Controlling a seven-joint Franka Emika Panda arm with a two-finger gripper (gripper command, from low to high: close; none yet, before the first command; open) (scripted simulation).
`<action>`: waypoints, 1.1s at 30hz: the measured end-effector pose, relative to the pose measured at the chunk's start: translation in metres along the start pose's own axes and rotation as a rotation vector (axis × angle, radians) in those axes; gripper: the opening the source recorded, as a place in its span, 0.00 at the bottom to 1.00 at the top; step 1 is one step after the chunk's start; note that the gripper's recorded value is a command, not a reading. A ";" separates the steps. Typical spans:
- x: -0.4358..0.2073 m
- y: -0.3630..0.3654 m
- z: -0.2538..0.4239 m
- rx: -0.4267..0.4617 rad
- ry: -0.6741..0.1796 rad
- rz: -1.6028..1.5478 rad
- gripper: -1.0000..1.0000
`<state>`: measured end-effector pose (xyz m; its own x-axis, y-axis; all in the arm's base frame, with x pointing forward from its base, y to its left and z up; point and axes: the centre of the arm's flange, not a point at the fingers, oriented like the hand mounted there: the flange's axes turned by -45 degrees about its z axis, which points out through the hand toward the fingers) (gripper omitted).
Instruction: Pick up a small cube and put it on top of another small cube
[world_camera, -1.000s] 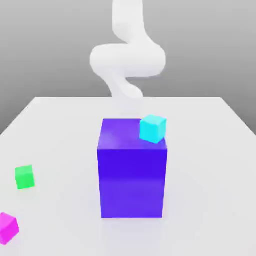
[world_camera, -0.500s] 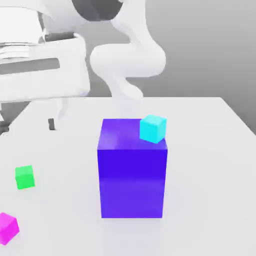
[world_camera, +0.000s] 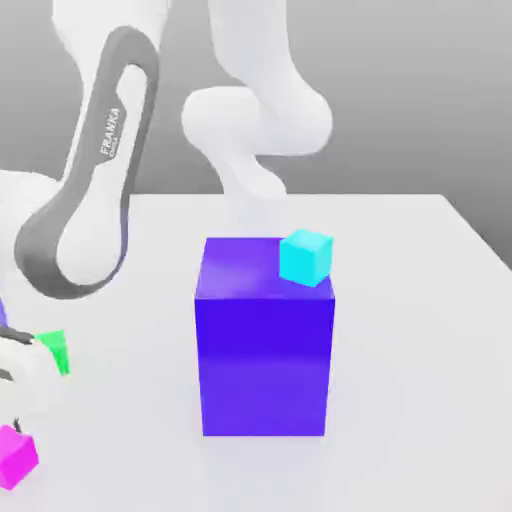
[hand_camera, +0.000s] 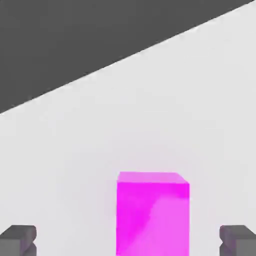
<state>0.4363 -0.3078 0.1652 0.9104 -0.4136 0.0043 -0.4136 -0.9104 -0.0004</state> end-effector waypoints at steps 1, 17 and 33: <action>-0.001 0.001 0.015 -0.001 -0.002 0.001 0.50; -0.040 0.037 -0.041 0.010 -0.015 0.092 0.00; -0.175 0.100 -0.031 0.002 -0.003 0.329 0.00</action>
<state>0.2357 -0.3270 0.1958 0.7277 -0.6859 0.0008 -0.6859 -0.7277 -0.0029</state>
